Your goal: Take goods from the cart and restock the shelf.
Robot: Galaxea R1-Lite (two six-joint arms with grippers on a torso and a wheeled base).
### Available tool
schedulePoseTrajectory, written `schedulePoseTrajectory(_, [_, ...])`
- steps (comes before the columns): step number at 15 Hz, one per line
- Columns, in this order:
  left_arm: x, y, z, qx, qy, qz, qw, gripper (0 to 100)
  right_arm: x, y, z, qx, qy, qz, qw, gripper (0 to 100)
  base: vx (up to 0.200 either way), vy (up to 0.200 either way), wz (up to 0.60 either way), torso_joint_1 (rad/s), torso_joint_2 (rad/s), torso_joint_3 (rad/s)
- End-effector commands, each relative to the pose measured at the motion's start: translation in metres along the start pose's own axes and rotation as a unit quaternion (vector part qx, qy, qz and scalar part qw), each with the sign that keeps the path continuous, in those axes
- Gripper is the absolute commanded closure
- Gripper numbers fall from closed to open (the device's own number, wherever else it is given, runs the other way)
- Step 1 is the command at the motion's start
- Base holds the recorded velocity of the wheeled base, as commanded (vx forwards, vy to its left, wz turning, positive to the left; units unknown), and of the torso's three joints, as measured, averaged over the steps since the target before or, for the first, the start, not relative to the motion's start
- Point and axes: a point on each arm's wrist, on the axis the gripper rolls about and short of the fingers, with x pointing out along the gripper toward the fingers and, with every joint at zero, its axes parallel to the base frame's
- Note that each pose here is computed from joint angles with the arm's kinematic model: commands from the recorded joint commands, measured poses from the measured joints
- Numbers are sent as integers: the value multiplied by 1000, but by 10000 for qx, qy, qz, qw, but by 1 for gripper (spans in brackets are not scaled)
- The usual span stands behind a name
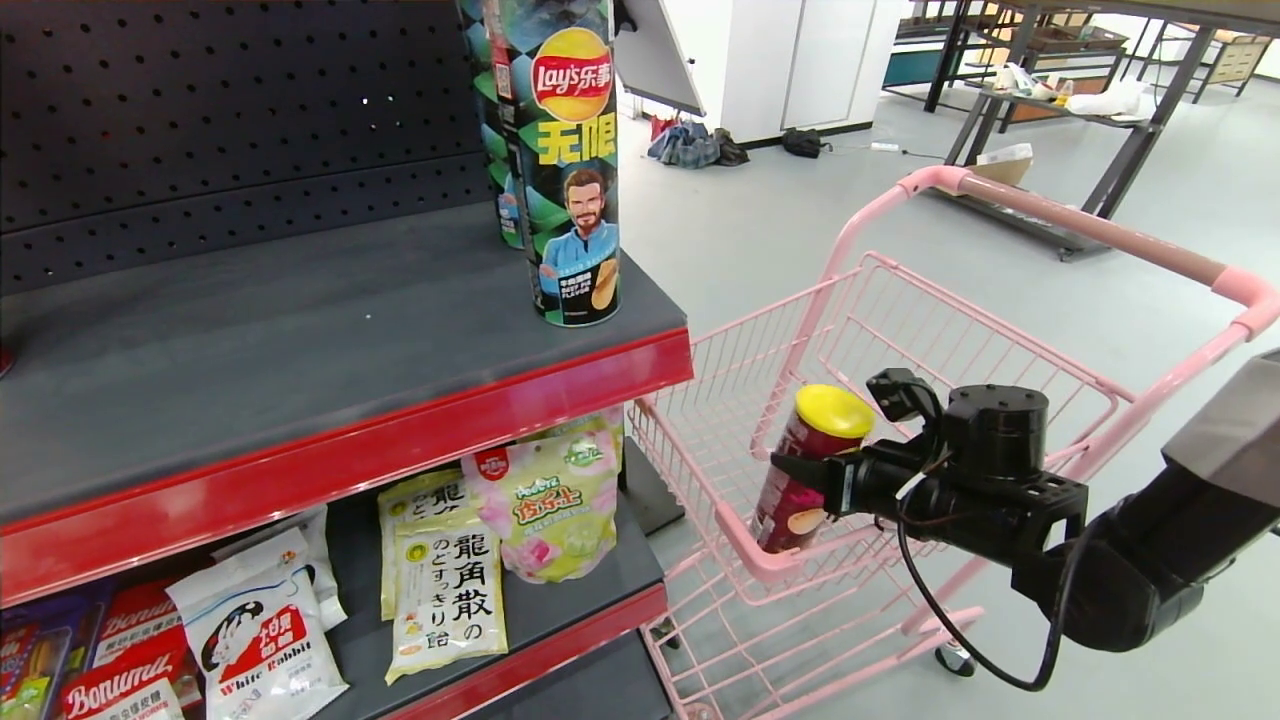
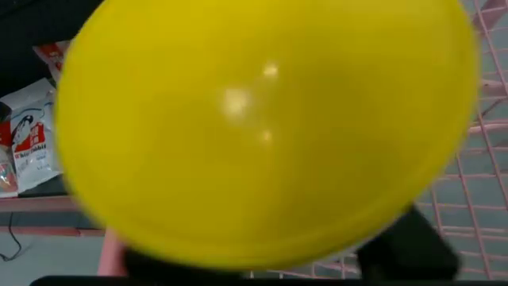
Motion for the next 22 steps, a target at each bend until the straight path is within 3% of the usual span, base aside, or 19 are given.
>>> schedulePoseTrajectory(1, [0, 0, 0, -1, 4, 5, 10000, 0, 3, 0, 0, -3, 0, 20, 10000, 100, 0, 0, 0, 0, 0, 0])
schedulePoseTrajectory(3, [0, 0, 0, -1, 4, 5, 10000, 0, 3, 2, 10, -60, -185, 42, 9998, 100, 0, 0, 0, 0, 0, 0])
schedulePoseTrajectory(7, [0, 0, 0, -1, 4, 5, 10000, 0, -16, 12, 65, -651, -1008, 45, 9928, 100, 0, 0, 0, 0, 0, 0])
schedulePoseTrajectory(10, [0, 0, 0, -1, 12, -3, 10000, 0, -79, 27, 151, -1149, -1613, -237, 9799, 100, 0, 0, 0, 0, 0, 0])
schedulePoseTrajectory(12, [0, 0, 0, -1, 4, -3, 10000, 0, -119, 40, 173, -1119, -1720, -506, 9774, 100, 0, 0, 0, 0, 0, 0])
schedulePoseTrajectory(13, [0, 0, 0, -1, 4, -3, 10000, 0, -158, 52, 179, -1064, -1803, -931, 9734, 100, 0, 0, 0, 0, 0, 0])
schedulePoseTrajectory(14, [0, 0, 0, -1, 12, -3, 10000, 0, -199, 64, 168, -958, -1635, -1353, 9725, 100, 0, 0, 0, 0, 0, 0])
schedulePoseTrajectory(15, [0, 0, 0, -1, 12, -3, 10000, 0, -228, 72, 150, -873, -1342, -1300, 9785, 100, 0, 0, 0, 0, 0, 0])
schedulePoseTrajectory(17, [0, 0, 0, -1, 12, -3, 10000, 0, -265, 77, 109, -722, -1009, -1309, 9836, 100, 0, 0, 0, 0, 0, 0])
schedulePoseTrajectory(19, [0, 0, 0, -1, 12, -3, 10000, 0, -304, 79, 68, -657, -918, -1782, 9775, 100, 0, 0, 0, 0, 0, 0])
schedulePoseTrajectory(22, [0, 0, 0, -1, 4, -3, 10000, 0, -315, 81, 65, -602, -808, -1981, 9750, 100, 0, 0, 0, 0, 0, 0])
